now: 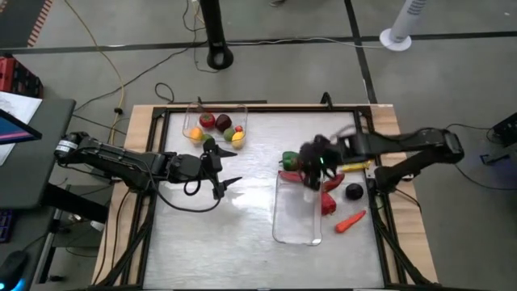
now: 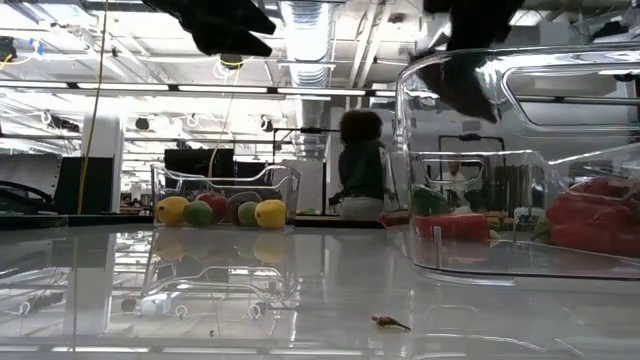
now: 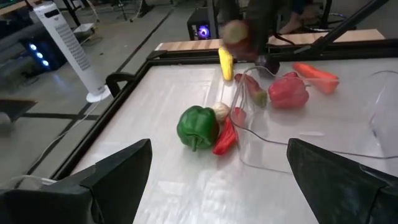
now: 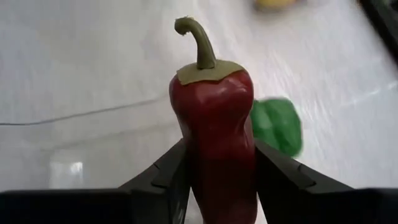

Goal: Sort produce into baskets
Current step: Put the red chili pepper into the bottom transparent bin, then put the red bell pepper into the bottom transparent bin, then put the right red chili pepper into the bottom transparent bin

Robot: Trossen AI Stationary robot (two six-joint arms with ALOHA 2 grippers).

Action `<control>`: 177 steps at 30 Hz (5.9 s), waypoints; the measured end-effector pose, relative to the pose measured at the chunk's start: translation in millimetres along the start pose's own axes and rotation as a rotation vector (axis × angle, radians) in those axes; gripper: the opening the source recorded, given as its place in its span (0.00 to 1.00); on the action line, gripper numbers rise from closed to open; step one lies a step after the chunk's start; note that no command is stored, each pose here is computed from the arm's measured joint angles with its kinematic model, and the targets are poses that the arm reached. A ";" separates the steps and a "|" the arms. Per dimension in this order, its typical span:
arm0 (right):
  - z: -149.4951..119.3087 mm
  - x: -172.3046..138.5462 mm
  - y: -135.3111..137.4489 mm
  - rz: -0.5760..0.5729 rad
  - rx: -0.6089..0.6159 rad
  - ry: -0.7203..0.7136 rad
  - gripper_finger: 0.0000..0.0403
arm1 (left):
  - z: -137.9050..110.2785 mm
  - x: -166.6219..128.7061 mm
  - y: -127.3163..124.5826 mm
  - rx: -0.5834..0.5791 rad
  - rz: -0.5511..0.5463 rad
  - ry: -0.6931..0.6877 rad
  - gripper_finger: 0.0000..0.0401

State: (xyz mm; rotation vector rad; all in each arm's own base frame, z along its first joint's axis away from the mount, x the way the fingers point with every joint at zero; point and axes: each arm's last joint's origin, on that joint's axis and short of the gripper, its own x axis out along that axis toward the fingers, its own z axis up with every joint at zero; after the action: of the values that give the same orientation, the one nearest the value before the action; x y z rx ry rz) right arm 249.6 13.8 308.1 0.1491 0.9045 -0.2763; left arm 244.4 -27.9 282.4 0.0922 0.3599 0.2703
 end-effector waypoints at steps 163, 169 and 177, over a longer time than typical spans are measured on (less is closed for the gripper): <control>-119.3 73.3 -28.1 -0.058 -0.036 0.553 0.80 | -23.2 -12.4 -30.6 -0.029 -0.132 0.100 0.90; -121.6 75.8 -29.3 -0.054 0.012 0.552 0.80 | -23.2 -12.4 -30.5 -0.029 -0.131 0.100 0.90; -128.3 79.4 -29.3 -0.062 0.040 0.583 0.77 | -23.2 -12.4 -30.6 -0.029 -0.132 0.100 0.90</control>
State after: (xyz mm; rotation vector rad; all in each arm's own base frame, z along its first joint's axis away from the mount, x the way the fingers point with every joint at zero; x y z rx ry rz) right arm 190.7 3.3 166.5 0.2449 1.4837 -0.3150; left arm 232.3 -59.8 260.8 0.0264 0.4593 0.1501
